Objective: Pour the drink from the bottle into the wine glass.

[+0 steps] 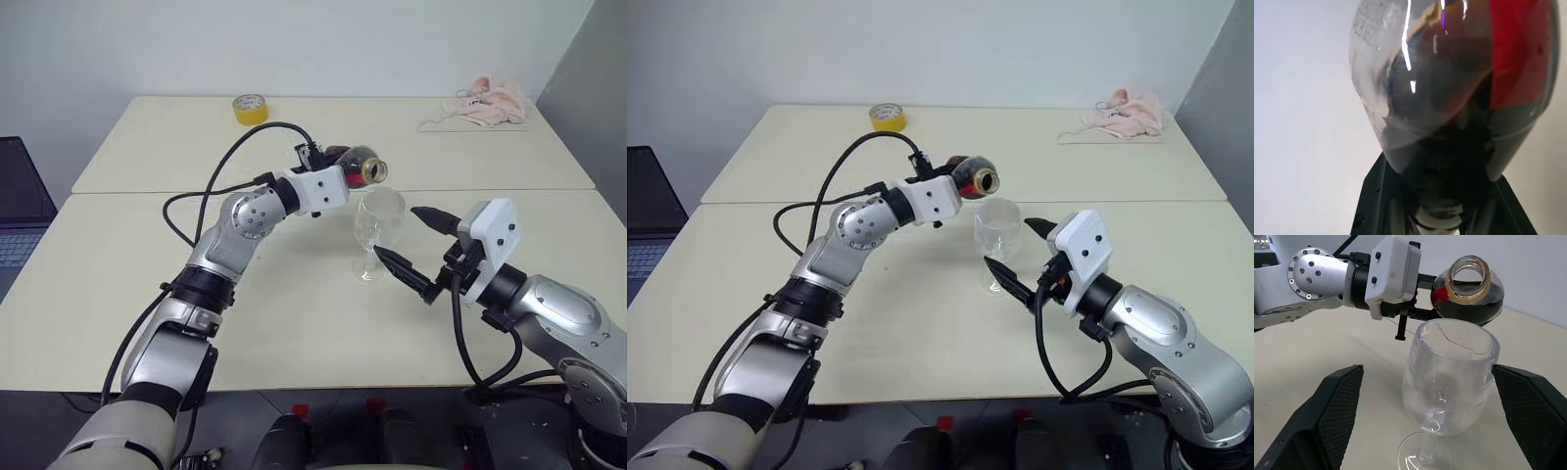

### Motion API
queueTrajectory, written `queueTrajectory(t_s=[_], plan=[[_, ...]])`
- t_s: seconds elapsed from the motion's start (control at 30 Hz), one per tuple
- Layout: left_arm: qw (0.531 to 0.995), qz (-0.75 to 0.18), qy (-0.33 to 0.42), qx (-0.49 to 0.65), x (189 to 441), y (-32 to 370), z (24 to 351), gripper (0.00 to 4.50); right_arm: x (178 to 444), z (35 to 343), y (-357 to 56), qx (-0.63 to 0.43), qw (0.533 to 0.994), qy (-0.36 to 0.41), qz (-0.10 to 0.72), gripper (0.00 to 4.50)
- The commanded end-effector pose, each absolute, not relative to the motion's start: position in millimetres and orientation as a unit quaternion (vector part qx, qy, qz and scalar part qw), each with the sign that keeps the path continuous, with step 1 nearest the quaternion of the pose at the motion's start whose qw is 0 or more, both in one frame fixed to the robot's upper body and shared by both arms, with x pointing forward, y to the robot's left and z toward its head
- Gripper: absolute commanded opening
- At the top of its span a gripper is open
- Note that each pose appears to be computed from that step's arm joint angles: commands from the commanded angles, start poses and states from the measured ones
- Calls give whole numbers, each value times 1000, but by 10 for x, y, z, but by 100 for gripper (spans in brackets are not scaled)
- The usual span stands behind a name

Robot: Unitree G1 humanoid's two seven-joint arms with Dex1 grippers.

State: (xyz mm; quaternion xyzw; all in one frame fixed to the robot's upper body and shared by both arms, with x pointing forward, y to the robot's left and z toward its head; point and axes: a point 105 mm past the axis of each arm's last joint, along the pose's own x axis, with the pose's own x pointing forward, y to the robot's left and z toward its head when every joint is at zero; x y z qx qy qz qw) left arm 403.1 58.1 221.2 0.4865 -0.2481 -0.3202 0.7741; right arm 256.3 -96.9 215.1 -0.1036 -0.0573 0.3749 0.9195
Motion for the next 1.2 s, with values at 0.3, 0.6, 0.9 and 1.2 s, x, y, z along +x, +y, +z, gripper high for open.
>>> queueTrajectory(t_s=[0.3, 0.6, 0.9, 1.2], plan=[[753, -293, -304, 504, 4009, 566, 2518, 76, 2534, 2244, -916, -102, 915, -77, 382, 450], [731, -283, -326, 529, 3999, 538, 2555, 76, 2525, 2243, -881, -100, 913, -77, 387, 450], [713, -275, -347, 543, 3976, 497, 2612, 76, 2507, 2236, -866, -98, 913, -77, 389, 450], [699, -265, -361, 558, 3961, 490, 2632, 76, 2500, 2231, -848, -96, 913, -77, 390, 450]])
